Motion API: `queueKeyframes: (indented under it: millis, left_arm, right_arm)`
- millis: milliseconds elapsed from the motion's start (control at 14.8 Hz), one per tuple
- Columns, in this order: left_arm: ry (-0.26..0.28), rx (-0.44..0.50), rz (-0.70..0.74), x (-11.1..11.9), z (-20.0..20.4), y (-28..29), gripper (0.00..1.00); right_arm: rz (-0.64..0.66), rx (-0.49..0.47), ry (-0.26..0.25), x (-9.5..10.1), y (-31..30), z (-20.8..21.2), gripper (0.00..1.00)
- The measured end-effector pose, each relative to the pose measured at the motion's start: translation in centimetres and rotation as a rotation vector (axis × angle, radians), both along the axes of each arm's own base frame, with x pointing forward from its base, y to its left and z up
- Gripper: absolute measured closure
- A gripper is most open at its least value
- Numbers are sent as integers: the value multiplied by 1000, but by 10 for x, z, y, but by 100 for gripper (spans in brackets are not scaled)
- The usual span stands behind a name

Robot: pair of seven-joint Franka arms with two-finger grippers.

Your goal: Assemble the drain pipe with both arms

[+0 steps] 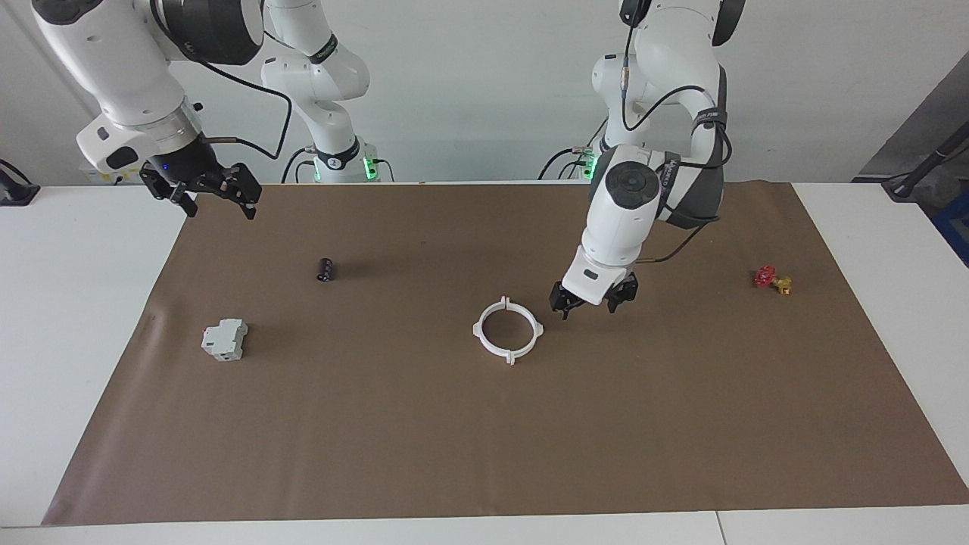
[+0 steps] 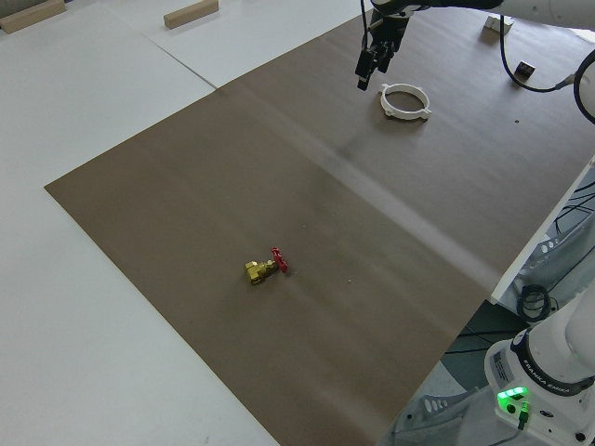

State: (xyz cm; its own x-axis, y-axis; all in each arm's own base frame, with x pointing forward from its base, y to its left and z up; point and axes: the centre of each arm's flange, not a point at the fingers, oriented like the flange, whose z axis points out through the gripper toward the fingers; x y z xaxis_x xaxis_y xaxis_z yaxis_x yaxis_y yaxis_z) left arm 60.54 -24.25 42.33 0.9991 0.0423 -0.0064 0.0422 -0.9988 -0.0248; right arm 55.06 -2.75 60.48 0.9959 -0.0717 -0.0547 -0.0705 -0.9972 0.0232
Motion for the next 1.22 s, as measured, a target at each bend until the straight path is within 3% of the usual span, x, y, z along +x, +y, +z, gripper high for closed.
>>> queueKeyframes:
  millis: [270,676,1014,1216]
  left_arm:
    - [16,18,6,7,34,67,0]
    - [-12,34,45,-1,103,183,0]
    - [4,46,7,-7,107,282,0]
    - [5,-1,-43,-14,113,311,0]
  right_arm:
    - [0,0,0,0,0,0,0]
    - [0,0,0,0,0,0,0]
    - [0,0,0,0,0,0,0]
    - [0,0,0,0,0,0,0]
